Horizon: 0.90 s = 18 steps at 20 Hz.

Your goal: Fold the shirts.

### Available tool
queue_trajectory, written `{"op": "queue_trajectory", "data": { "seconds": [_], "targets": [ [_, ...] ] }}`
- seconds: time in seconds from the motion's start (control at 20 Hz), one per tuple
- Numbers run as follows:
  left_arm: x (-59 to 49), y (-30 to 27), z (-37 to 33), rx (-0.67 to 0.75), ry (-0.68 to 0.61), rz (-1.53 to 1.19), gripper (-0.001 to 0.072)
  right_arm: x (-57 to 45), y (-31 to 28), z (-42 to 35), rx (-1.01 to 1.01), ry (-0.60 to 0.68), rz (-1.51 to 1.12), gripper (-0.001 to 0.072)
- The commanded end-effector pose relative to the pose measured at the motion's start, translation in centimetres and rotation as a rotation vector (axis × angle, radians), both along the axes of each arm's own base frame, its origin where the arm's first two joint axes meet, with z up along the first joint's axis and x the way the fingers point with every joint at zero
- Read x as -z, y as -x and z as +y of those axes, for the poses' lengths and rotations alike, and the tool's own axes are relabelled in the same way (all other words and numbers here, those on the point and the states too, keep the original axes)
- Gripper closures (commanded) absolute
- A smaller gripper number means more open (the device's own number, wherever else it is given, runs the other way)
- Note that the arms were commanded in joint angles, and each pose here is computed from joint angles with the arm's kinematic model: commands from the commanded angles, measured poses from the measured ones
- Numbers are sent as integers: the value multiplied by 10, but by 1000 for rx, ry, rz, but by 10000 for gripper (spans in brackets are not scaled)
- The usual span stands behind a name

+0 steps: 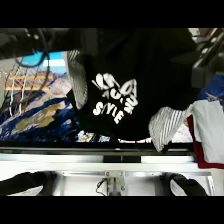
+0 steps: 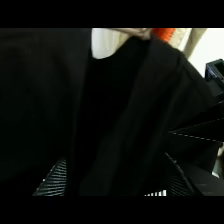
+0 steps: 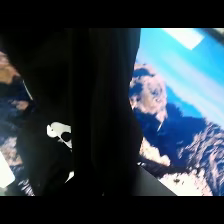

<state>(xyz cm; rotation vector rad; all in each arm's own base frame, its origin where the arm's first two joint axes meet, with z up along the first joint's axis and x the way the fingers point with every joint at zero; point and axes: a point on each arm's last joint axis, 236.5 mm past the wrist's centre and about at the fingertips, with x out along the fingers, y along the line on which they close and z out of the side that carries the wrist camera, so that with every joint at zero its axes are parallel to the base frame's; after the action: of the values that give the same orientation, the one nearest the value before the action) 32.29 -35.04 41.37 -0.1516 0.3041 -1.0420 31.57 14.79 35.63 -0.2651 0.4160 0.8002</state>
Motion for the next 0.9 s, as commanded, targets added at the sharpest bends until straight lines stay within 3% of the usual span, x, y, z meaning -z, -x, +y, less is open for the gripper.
{"op": "queue_trajectory", "data": {
  "seconds": [0.0, 0.2, 0.5, 0.7, 0.85],
  "targets": [
    [-45, -14, 36, -107, 99, -96, 16, -32, -26, -18, 152, -72, -112, 657],
    [-89, -1, 74, -177, 154, -228, 24, -58, -45, -75, 435, -53, -180, 657],
    [-85, -20, 96, -244, 143, -220, 34, -87, -7, -193, 908, 137, -215, 658],
    [-69, -32, 94, -252, 124, -190, 167, -82, 23, -240, 1105, 163, -166, 658],
    [-63, -39, 91, -253, 116, -179, 167, -72, 39, -282, 1267, 143, -102, 658]
  ]
}}
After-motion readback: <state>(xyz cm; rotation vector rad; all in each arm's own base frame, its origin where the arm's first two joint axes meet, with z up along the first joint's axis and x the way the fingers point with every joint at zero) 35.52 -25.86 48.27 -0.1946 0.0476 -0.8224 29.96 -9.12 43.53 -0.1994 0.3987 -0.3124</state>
